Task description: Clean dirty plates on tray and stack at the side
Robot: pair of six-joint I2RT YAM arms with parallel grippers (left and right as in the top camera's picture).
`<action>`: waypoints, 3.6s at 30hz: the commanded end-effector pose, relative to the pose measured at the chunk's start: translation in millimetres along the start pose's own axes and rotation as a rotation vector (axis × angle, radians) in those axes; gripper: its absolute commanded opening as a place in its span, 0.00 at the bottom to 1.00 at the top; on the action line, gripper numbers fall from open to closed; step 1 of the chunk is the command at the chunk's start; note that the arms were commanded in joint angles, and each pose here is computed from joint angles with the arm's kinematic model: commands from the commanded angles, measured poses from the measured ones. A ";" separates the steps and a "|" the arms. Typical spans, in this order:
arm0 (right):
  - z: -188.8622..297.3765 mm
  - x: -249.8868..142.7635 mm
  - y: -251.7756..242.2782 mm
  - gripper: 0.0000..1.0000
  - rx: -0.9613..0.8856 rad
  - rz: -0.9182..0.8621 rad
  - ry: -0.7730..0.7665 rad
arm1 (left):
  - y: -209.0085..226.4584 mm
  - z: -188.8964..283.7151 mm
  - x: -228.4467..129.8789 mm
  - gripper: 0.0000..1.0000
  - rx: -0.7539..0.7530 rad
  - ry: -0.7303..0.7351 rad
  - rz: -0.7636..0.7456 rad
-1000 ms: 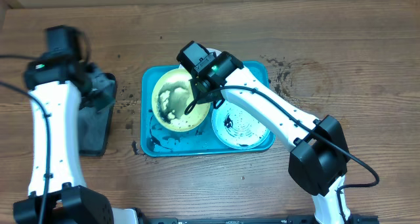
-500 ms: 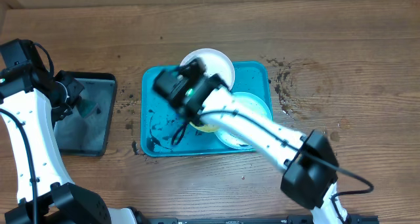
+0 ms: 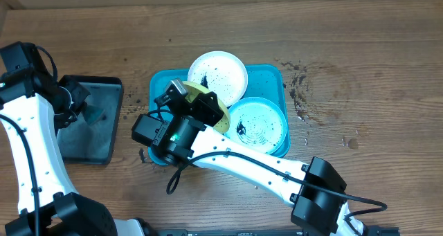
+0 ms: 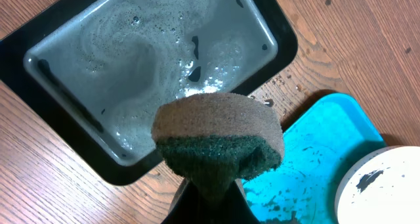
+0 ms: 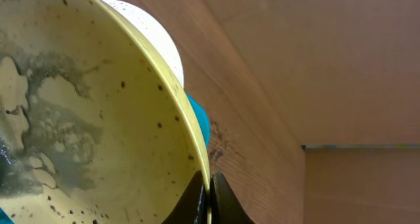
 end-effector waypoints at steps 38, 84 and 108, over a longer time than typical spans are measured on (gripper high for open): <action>-147.5 -19.5 -155.4 0.04 0.925 -0.814 0.575 | -0.5 -0.4 -1.6 0.04 -0.008 0.008 0.002; -240.4 -95.3 -178.9 0.89 0.845 -1.025 0.593 | -58.2 -1.9 -13.2 0.04 -0.136 -0.029 -0.294; -277.0 -54.2 -13.4 0.45 0.793 -0.884 0.511 | -89.8 -2.3 -33.0 0.04 -0.167 -0.009 -0.427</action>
Point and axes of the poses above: each gripper's point midway between its finger pads, its own z axis back along the fingers, its own y axis along the line the jaws close on, x = y × z, the point moved 9 cm from there along z, back along the fingers, and after that the axes turned 9 degrees about -z, right-handed, at the moved point
